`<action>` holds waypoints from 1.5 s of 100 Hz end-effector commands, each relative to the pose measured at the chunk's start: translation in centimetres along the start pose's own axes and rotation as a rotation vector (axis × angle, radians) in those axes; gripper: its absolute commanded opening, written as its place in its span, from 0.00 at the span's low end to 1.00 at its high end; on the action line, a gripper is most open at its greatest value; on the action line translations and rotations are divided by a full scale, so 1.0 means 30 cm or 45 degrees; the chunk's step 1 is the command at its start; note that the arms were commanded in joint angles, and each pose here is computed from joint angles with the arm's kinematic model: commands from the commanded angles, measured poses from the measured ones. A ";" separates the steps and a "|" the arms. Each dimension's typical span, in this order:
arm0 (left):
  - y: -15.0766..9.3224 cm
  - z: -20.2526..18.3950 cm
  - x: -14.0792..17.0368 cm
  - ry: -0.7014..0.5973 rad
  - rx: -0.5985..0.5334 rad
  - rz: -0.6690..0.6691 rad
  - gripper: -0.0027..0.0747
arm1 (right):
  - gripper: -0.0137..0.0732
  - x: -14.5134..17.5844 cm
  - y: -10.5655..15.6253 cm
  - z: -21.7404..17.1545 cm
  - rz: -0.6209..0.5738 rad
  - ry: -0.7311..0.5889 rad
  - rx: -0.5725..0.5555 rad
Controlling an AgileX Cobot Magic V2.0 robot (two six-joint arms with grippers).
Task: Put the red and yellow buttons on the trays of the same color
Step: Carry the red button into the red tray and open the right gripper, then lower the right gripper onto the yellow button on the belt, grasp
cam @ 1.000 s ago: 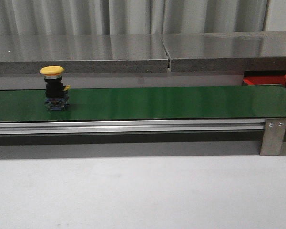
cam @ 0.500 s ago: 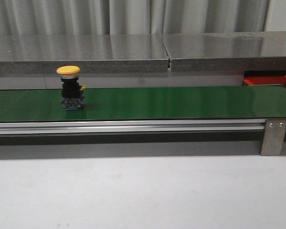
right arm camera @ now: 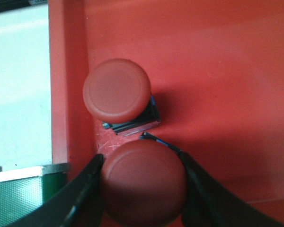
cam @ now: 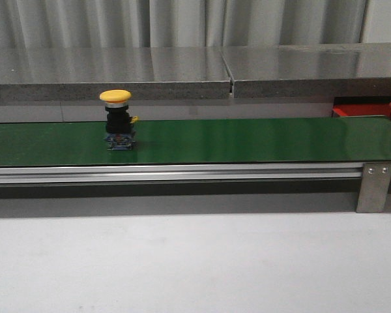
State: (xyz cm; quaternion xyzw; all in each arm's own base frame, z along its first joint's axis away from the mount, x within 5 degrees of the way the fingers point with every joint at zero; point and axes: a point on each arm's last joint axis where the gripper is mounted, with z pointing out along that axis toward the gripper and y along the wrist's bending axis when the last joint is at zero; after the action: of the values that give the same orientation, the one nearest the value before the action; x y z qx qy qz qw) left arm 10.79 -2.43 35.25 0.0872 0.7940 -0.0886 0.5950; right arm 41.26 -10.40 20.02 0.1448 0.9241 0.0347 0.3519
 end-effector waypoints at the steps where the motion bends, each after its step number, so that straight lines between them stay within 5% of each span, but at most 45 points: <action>1: 0.000 -0.008 -0.048 -0.118 -0.005 -0.019 0.01 | 0.33 -0.069 0.003 -0.059 0.043 -0.150 -0.001; 16: 0.000 -0.008 -0.048 -0.118 -0.005 -0.019 0.01 | 0.37 -0.061 0.003 -0.045 0.072 -0.131 -0.012; 35: 0.000 -0.008 -0.048 -0.118 -0.005 -0.019 0.01 | 0.79 -0.058 0.004 -0.043 0.076 -0.121 -0.017; 45: 0.000 -0.008 -0.048 -0.118 -0.005 -0.019 0.01 | 0.90 -0.058 0.005 -0.046 0.075 -0.118 -0.019; 72: 0.000 -0.008 -0.048 -0.118 -0.005 -0.019 0.01 | 0.90 -0.084 0.028 -0.144 0.020 -0.171 -0.030; 106: 0.000 -0.008 -0.048 -0.118 -0.005 -0.019 0.01 | 0.90 -0.061 0.154 -0.429 -0.169 -0.274 -0.125; 150: 0.000 -0.008 -0.048 -0.118 -0.005 -0.019 0.01 | 0.90 0.018 0.433 -0.593 -0.540 -0.001 -0.411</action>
State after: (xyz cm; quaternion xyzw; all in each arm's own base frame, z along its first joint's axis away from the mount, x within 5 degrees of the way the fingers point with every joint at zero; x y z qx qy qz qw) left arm 10.79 -2.43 35.25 0.0872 0.7940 -0.0886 0.5950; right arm 32.85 1.46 32.24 -0.0742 0.9323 0.1090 0.3367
